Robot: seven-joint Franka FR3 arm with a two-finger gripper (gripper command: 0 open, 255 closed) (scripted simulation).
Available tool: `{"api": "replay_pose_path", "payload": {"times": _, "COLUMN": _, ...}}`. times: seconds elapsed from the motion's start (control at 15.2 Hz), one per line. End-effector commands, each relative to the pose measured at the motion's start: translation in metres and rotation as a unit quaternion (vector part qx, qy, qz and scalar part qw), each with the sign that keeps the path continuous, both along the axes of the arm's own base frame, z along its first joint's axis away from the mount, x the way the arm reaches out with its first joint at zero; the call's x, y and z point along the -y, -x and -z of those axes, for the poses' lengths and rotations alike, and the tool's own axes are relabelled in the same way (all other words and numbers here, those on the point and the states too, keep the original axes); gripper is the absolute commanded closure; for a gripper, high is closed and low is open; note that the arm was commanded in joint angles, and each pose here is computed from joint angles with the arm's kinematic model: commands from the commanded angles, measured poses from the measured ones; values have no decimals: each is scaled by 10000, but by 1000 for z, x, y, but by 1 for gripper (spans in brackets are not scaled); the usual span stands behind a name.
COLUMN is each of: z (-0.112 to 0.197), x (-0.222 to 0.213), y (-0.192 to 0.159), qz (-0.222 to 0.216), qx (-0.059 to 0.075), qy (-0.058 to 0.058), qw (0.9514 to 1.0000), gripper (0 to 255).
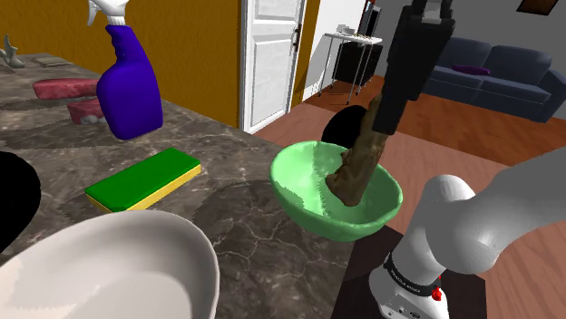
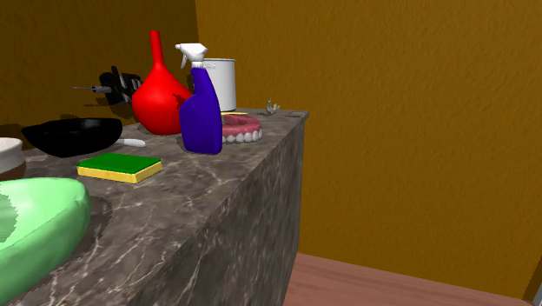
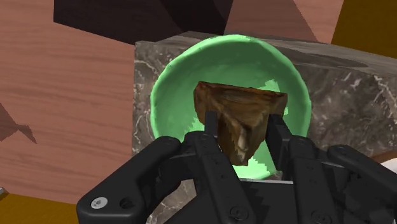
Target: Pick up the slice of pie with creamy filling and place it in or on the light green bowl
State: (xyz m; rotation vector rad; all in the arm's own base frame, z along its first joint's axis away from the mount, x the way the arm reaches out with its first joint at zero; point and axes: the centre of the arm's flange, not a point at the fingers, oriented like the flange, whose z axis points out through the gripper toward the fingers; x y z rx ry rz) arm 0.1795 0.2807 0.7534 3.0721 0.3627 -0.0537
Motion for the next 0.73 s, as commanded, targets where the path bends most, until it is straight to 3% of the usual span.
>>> {"api": "replay_pose_path", "payload": {"times": 0.0, "z": 10, "x": 0, "y": 2, "qz": 2, "qx": -1, "qy": 0, "qw": 10000, "gripper": 255}}
{"api": "replay_pose_path", "payload": {"times": 0.66, "z": 67, "x": 0, "y": 2, "qz": 2, "qx": -1, "qy": 0, "qw": 10000, "gripper": 255}}
